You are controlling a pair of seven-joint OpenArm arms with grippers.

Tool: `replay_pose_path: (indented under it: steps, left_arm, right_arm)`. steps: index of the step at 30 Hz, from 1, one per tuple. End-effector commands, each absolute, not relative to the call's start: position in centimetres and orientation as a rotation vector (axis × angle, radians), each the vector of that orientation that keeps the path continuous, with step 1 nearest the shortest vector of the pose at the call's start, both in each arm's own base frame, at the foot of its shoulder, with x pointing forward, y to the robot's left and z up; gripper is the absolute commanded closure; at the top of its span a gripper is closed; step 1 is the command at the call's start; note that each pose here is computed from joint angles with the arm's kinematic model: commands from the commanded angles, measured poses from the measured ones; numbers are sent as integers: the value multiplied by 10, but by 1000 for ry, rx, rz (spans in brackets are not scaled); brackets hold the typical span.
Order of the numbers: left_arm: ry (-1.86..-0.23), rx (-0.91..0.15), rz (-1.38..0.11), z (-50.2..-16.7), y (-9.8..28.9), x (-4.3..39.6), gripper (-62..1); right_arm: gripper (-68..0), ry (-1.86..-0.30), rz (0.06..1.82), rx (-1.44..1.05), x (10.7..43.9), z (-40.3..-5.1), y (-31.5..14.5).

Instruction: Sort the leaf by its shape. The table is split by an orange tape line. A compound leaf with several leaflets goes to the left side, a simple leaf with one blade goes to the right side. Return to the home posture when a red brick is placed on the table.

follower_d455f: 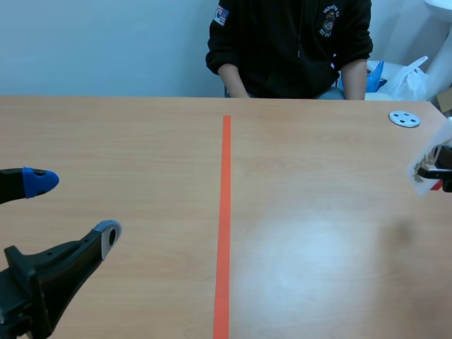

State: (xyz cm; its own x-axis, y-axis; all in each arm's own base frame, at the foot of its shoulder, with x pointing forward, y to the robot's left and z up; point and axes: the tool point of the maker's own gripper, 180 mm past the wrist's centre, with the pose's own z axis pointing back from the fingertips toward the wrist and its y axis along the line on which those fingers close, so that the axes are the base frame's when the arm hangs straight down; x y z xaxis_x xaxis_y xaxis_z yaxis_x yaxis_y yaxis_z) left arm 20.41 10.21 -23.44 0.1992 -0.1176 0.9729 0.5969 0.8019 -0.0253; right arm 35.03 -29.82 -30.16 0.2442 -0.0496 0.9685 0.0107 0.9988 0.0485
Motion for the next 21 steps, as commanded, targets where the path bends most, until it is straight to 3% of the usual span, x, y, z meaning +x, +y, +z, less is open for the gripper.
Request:
replay_pose_path:
  steps: [1, 10, 15, 21]
  left_arm:
    - [-1318, -464, -521, -223, 97, 205, -623]
    - [-1317, -464, -521, -224, 97, 205, -623]
    - [-1317, -464, -521, -224, 97, 205, -623]
    - [-1318, -464, -521, -223, 97, 205, -623]
  right_arm:
    - [-15, -1396, -53, 29, 366, -281, -305]
    - [-15, -1327, -184, -47, 366, -325, -339]
    - [-20, -1308, -163, -78, 362, -334, -342]
    - [-119, -1292, -160, -78, 359, -338, -342]
